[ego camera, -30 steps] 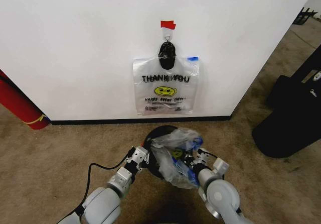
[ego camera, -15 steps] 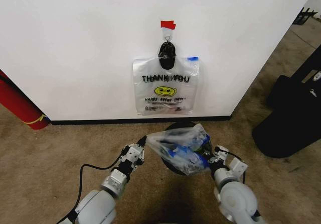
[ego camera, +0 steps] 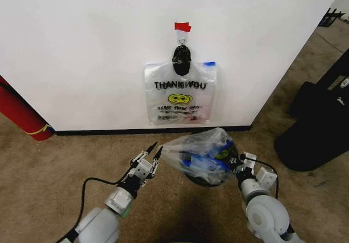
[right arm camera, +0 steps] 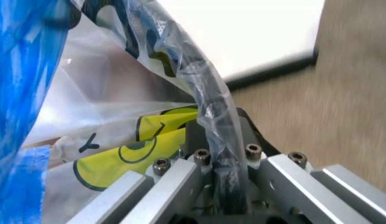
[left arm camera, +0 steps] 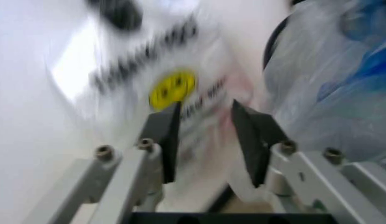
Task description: Pick up the garbage bag from the wall and place it over the trash bin.
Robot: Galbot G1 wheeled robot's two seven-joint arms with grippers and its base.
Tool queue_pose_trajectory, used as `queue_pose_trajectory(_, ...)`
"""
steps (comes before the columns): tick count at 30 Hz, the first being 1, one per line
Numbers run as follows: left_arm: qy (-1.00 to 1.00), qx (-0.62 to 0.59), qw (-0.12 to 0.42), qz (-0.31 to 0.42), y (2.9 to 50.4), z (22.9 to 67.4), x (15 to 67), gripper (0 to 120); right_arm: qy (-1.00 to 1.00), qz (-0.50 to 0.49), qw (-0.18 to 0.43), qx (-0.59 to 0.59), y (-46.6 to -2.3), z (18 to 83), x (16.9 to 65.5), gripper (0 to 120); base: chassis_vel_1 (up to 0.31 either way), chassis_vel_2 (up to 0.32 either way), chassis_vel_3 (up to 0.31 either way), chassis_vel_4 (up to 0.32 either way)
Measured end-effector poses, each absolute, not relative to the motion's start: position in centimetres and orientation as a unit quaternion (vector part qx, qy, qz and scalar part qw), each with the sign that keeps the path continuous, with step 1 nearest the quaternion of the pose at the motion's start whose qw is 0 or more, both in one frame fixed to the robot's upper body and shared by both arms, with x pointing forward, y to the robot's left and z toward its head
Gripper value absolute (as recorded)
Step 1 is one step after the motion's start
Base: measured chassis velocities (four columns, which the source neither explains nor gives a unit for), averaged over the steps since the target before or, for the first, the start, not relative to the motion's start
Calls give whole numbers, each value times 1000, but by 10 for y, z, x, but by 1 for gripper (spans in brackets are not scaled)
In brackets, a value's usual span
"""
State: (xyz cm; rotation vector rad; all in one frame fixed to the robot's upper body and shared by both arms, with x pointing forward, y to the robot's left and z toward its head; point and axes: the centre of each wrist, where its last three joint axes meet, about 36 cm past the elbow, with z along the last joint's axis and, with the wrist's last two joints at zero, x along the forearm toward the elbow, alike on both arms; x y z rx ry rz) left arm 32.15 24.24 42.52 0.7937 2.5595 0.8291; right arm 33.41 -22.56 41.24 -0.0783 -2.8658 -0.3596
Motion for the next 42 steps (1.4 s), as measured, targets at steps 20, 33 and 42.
queue_pose_trajectory(20,736,400,299,457,236,393,385,90,-995,81,-47,38,-196,388,314,0,0,0,0,0)
queue_pose_trajectory(33,706,398,312,496,236,383,396,89,-999,23,-12,20,-189,400,316,0,0,0,0,0)
queue_pose_trajectory(42,722,379,315,486,232,384,396,57,-999,-21,21,21,-176,412,311,0,0,0,0,0)
